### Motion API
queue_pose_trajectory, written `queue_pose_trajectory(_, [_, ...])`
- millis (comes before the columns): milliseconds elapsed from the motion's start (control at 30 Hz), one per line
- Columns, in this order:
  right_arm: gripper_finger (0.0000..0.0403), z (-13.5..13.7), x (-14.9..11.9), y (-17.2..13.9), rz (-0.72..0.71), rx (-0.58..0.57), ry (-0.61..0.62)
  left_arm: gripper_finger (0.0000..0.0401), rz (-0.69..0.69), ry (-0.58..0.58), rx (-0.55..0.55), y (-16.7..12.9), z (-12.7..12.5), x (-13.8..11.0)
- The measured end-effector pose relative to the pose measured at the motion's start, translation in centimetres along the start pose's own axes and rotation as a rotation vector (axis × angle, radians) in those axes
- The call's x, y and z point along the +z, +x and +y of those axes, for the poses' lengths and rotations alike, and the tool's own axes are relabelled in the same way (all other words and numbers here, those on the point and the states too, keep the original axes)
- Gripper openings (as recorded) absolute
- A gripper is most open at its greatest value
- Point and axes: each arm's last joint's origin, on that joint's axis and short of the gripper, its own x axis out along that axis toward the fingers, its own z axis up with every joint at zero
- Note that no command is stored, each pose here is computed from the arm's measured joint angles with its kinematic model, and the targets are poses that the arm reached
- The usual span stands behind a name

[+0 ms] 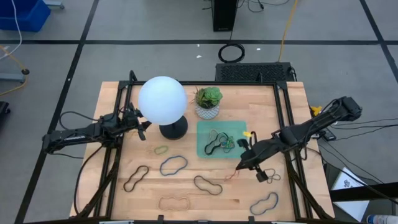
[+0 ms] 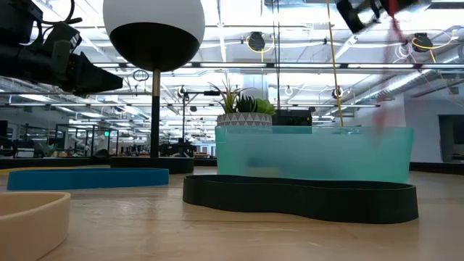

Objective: Pick and place rubber bands into bin
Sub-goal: Put the red rubber band into the blue bin

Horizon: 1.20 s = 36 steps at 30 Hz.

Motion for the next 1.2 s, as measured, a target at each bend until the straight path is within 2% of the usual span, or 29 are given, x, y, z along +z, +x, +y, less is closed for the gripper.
queue_pose_trajectory(167, [0.0,-0.1,2.0,-1.3,-0.223,-0.012,-0.157,0.0186,-0.001,0.0,0.0,0.0,0.0,0.0])
queue_pose_trajectory(300, [0.0,-0.4,3.2,-2.6,-0.357,-0.077,-0.298,0.0186,-0.001,0.0,0.0,0.0,0.0,0.0])
queue_pose_trajectory(400, [0.0,-1.0,3.8,-3.4,-0.411,-0.268,-0.369,0.0186,-0.001,0.0,0.0,0.0,0.0,0.0])
queue_pose_trajectory(533, [0.0,-2.2,4.0,-3.8,-0.363,-0.529,-0.454,0.0186,-0.001,-0.001,0.0,0.0,0.0,0.0])
queue_pose_trajectory(600, [0.0,-3.0,3.9,-3.7,-0.336,-0.585,-0.437,0.0186,-0.001,-0.001,0.0,0.0,0.0,0.0])
queue_pose_trajectory(767, [0.0,-5.1,3.1,-3.1,-0.242,-0.623,-0.323,0.0186,-0.001,-0.001,0.0,0.0,0.0,0.0])
queue_pose_trajectory(967, [0.0,-7.5,1.1,-0.8,-0.052,-0.637,-0.195,0.0186,0.0,0.0,0.0,0.0,0.0,0.0])
queue_pose_trajectory(1200, [0.0,-8.9,-1.7,2.5,0.106,-0.625,-0.129,0.0186,0.001,0.001,-0.001,0.0,0.0,0.0])
